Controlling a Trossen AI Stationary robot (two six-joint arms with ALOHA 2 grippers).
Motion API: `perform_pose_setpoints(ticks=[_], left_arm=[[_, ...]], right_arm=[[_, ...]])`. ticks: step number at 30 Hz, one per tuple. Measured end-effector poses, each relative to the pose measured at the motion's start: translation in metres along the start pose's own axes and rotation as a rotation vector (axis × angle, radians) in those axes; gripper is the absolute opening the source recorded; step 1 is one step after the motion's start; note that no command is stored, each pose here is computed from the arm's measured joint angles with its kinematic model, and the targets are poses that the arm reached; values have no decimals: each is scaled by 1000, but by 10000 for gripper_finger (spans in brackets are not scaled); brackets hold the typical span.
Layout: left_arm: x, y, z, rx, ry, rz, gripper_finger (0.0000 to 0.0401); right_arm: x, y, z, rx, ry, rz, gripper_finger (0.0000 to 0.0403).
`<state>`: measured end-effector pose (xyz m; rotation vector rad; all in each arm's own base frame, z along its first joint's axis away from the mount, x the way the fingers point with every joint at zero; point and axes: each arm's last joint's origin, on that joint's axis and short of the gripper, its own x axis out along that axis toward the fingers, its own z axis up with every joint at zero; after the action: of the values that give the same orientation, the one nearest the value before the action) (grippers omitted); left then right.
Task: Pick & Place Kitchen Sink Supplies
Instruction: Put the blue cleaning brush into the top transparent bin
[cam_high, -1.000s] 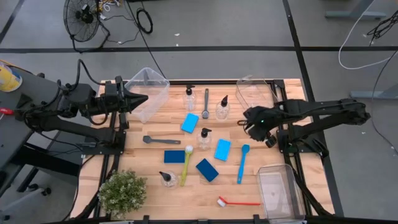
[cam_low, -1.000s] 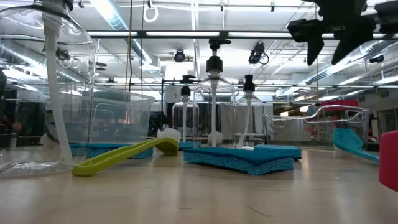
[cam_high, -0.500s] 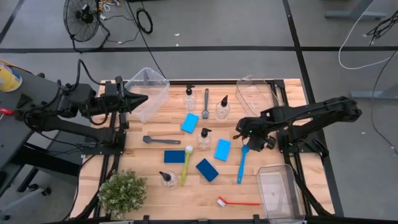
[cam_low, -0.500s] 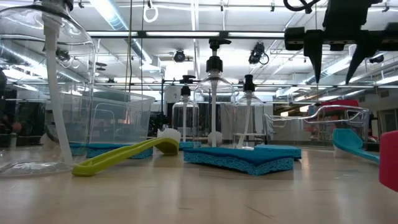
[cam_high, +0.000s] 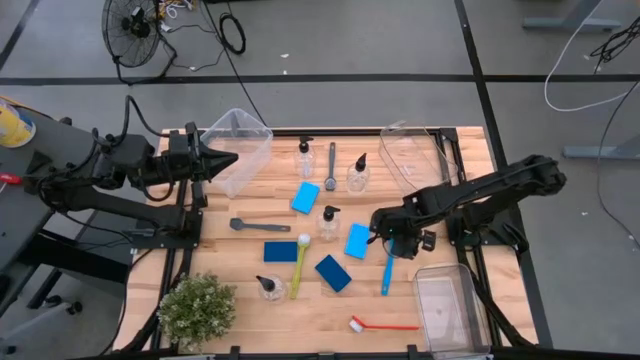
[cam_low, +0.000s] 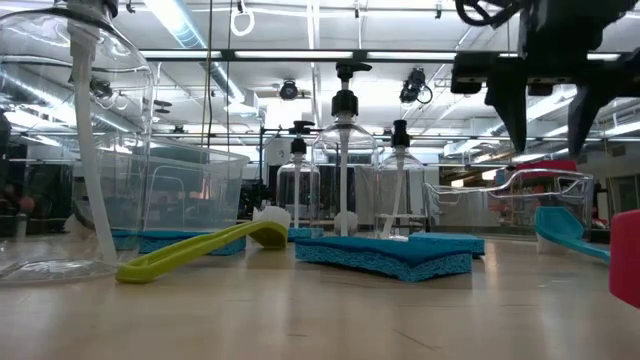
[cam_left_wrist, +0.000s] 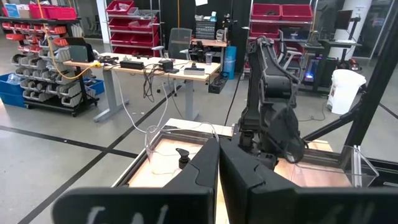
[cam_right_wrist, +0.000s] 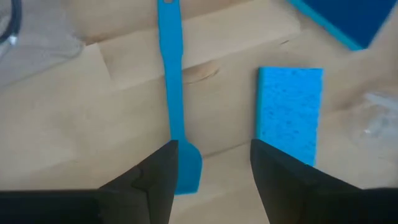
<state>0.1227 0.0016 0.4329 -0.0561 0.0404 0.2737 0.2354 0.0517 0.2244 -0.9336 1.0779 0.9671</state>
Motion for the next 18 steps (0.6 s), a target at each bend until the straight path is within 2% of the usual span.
perform_pose_setpoints(ticks=[11, 18], left_arm=[[0, 0, -2, 6, 17, 1, 16], [0, 0, -2, 7, 20, 1, 16]], right_arm=[[29, -3, 9, -2, -3, 126, 201], [42, -7, 13, 15, -17, 148, 201]])
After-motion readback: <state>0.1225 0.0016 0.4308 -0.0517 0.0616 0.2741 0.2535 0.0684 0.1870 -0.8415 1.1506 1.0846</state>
